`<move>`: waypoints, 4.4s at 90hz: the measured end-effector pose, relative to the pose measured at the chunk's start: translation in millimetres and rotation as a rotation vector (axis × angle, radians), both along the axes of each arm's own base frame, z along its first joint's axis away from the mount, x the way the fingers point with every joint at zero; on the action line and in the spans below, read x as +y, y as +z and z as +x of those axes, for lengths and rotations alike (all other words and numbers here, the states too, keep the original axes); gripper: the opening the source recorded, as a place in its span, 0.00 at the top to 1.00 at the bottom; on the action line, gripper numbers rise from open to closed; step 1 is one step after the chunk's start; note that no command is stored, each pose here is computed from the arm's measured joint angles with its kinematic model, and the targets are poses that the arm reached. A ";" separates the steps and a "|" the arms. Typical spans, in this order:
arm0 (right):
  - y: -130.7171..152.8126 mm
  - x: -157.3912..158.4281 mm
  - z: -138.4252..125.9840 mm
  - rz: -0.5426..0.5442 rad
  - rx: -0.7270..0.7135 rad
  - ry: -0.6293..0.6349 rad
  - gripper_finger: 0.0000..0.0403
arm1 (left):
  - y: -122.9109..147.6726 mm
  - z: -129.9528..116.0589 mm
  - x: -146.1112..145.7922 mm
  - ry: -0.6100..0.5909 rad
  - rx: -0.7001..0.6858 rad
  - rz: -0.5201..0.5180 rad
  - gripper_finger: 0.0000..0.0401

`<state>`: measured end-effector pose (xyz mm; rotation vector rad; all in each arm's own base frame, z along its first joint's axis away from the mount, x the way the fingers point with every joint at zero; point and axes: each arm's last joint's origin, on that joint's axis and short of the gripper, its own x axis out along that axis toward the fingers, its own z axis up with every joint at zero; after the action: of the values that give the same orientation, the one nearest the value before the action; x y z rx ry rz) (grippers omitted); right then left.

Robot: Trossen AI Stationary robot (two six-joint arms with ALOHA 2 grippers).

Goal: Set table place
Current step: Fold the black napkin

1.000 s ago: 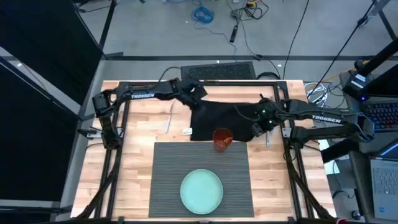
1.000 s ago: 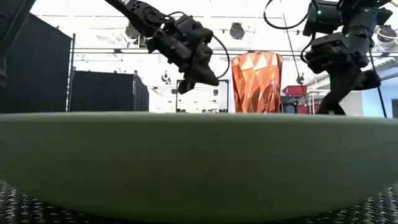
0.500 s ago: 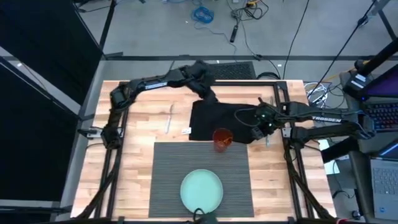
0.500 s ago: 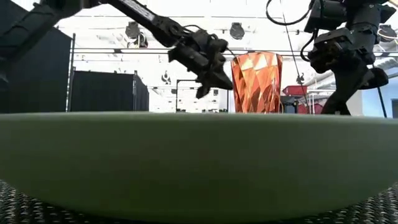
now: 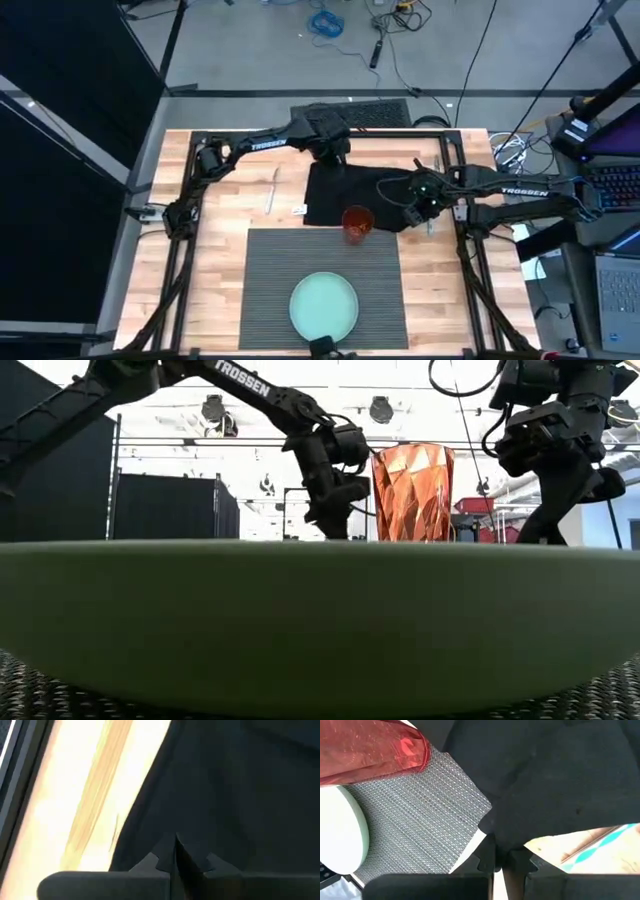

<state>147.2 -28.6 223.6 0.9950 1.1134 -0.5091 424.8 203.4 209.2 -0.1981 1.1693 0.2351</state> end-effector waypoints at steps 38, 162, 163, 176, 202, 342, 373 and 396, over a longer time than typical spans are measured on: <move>0.3 -0.2 0.7 -0.002 -0.008 0.001 1.00 | -13.6 -21.2 17.1 0.013 0.087 -0.076 1.00; 2.4 -1.5 5.5 -0.019 -0.063 0.002 1.00 | -32.3 -11.0 -0.4 -0.049 0.255 0.099 1.00; 2.4 -1.5 5.5 -0.019 -0.063 0.002 1.00 | -32.3 -11.0 -0.4 -0.049 0.255 0.099 1.00; 2.4 -1.5 5.5 -0.019 -0.063 0.002 1.00 | -28.3 -10.5 -0.6 -0.052 0.238 0.086 1.00; 2.4 -1.6 5.6 -0.033 -0.064 0.016 1.00 | 1.3 -6.8 1.4 -0.067 0.128 -0.060 1.00; 31.5 -106.5 170.7 -0.072 -0.381 0.502 1.00 | 191.7 -157.0 45.5 0.220 -0.208 0.150 1.00; 6.8 -107.5 242.7 0.027 -0.396 0.689 1.00 | 211.4 -200.6 57.8 0.337 -0.180 0.258 1.00; -7.9 -100.1 277.1 0.093 -0.415 0.754 1.00 | 180.8 -203.3 71.8 0.342 -0.114 0.223 1.00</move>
<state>424.3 -128.7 215.7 0.6454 1.0422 0.3472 221.5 275.3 390.0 -0.2116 0.9832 0.6438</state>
